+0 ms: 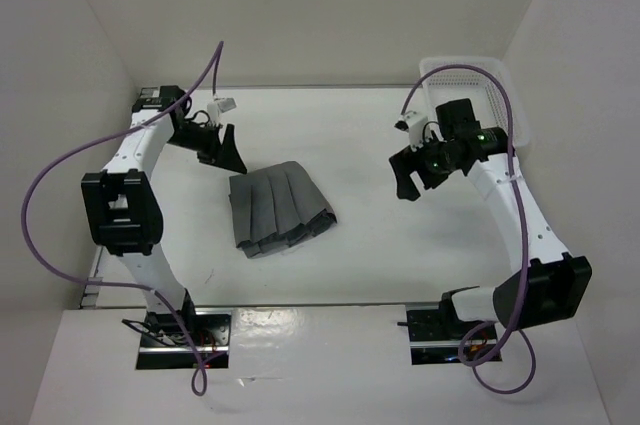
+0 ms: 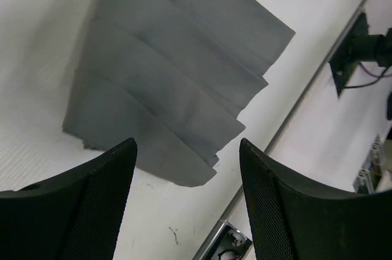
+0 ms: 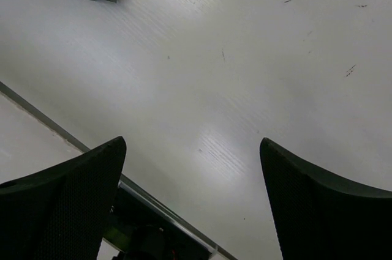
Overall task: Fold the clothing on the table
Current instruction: Fold the skirt
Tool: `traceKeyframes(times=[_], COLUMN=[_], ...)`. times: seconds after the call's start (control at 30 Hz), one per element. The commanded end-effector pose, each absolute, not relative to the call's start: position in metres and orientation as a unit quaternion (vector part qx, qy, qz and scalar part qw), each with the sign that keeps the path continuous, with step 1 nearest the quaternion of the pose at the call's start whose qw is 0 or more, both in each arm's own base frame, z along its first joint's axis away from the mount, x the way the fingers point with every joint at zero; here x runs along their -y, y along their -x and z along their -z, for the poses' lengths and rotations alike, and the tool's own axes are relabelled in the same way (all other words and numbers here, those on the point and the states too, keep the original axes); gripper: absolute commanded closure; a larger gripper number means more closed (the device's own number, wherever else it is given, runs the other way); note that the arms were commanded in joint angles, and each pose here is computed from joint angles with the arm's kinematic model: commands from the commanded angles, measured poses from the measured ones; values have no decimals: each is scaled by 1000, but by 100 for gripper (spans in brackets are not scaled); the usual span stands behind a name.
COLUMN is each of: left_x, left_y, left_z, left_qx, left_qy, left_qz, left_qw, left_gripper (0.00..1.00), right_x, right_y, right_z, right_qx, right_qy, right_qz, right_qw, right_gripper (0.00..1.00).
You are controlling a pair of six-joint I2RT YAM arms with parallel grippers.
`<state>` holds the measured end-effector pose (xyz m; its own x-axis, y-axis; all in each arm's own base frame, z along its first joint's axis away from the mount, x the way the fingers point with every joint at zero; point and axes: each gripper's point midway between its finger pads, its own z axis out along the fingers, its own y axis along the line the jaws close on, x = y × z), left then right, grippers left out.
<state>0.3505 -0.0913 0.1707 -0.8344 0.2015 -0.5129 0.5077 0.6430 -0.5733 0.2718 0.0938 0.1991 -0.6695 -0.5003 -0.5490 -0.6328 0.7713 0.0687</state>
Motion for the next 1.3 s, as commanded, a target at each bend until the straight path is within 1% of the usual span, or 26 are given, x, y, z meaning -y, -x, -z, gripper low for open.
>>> traceKeyframes(times=[0.0,0.13,0.17,0.23,0.33,0.37,0.43,0.47,0.57,0.67,0.77,0.8,0.87,0.9,0.93,0.97,1.0,1.03,1.07,1.13,1.17,1.2,1.23,1.27], left_x=[112,119,120,121,122,123,124,124,124,123,121,119,114,111,106,103,96,85,80,63,51,42,28,18], left_y=[-352,-354,-351,-355,-357,-354,-353,-351,-351,-356,-355,-359,-363,-361,-361,-365,-361,-364,-361,-358,-357,-355,-356,-351], left_z=[-173,-151,-135,-121,-78,-55,-26,-19,-13,-43,-100,-126,-160,-189,-200,-220,-243,-253,-273,-281,-296,-297,-278,-273], left_qx=[-845,-824,-823,-816,-815,-815,-816,-816,-816,-815,-818,-821,-835,-836,-850,-852,-853,-864,-860,-870,-872,-876,-884,-889], left_qy=[-234,-239,-227,-231,-209,-187,-169,-163,-162,-182,-208,-226,-238,-255,-251,-260,-261,-237,-235,-202,-182,-167,-140,-118], left_qz=[435,484,499,510,530,543,551,553,554,545,528,508,471,447,419,397,375,356,339,316,274,251,226,201], left_qw=[204,174,149,145,108,80,54,45,43,73,98,126,156,189,196,222,251,265,299,321,362,377,385,394], left_gripper=[25,27,27,27,27,28,29,31,31,31,29,28,26,24,24,22,17,15,14,10,8,6,3,0], right_x=[-93,-83,-79,-78,-75,-72,-73,-73,-71,-71,-72,-73,-83,-90,-93,-103,-110,-114,-126,-142,-154,-161,-173,-182], right_y=[-281,-281,-280,-280,-278,-278,-275,-275,-276,-275,-273,-272,-273,-272,-276,-276,-280,-285,-287,-286,-294,-295,-295,-300], right_z=[-220,-215,-215,-209,-201,-201,-196,-196,-196,-198,-203,-209,-216,-224,-224,-227,-234,-227,-233,-229,-227,-224,-222,-223], right_qx=[-888,-896,-900,-903,-907,-909,-910,-910,-911,-910,-908,-905,-895,-889,-886,-879,-869,-869,-855,-841,-823,-819,-812,-806], right_qy=[297,271,262,257,254,249,252,252,248,248,253,259,276,289,294,302,318,319,334,349,363,360,372,383], right_qz=[-149,-170,-173,-179,-181,-179,-186,-186,-185,-184,-187,-190,-212,-221,-230,-252,-262,-278,-303,-343,-378,-397,-406,-408], right_qw=[319,307,304,295,282,283,271,271,272,276,277,280,278,278,273,269,274,258,258,231,220,204,194,193], right_gripper=[6,6,6,6,6,6,6,6,6,6,6,6,6,6,6,6,6,6,6,6,6,6,6,6])
